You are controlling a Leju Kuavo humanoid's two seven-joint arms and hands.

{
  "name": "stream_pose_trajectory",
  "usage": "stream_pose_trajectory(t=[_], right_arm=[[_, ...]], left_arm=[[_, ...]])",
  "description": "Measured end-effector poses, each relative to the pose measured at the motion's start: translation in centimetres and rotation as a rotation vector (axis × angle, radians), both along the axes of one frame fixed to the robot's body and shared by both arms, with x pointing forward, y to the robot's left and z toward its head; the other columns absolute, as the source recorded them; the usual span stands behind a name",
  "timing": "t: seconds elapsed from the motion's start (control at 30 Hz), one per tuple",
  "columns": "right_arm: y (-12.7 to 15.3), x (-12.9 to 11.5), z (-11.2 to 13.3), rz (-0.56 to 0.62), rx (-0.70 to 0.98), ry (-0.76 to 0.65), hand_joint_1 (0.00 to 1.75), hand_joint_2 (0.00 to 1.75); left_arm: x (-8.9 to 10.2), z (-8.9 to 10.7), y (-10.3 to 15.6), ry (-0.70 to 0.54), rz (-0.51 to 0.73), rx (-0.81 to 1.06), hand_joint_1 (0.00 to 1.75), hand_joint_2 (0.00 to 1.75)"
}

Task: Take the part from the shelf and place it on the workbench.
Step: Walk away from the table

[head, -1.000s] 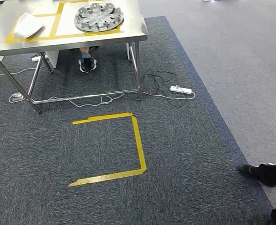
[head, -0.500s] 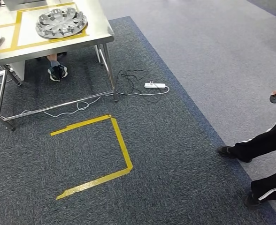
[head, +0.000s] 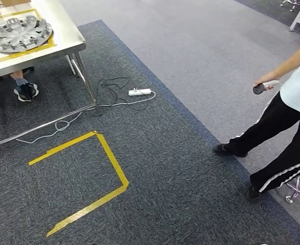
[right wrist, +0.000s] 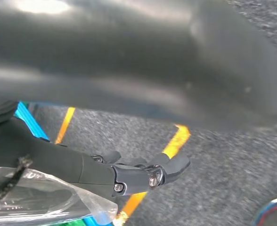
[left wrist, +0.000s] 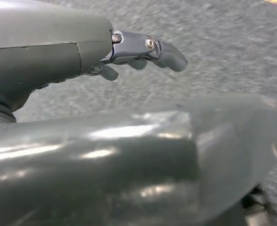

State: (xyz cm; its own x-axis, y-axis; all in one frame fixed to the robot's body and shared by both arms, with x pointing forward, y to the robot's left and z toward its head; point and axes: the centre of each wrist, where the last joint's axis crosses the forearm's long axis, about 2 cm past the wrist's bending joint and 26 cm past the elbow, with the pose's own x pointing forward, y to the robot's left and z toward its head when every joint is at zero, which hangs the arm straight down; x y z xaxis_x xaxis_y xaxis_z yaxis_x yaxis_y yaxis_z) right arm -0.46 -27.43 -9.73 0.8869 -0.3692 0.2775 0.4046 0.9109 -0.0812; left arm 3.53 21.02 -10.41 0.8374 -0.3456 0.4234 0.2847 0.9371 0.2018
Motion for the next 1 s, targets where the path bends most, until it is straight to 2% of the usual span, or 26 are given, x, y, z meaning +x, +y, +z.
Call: stream_pose_trajectory(t=[1.0], right_arm=[[0.33,0.21,-0.16,-0.004,0.009,0.006,0.00,0.00]], left_arm=[[-0.19,-0.04,-0.05,-0.018,0.000,-0.060,0.00,0.00]])
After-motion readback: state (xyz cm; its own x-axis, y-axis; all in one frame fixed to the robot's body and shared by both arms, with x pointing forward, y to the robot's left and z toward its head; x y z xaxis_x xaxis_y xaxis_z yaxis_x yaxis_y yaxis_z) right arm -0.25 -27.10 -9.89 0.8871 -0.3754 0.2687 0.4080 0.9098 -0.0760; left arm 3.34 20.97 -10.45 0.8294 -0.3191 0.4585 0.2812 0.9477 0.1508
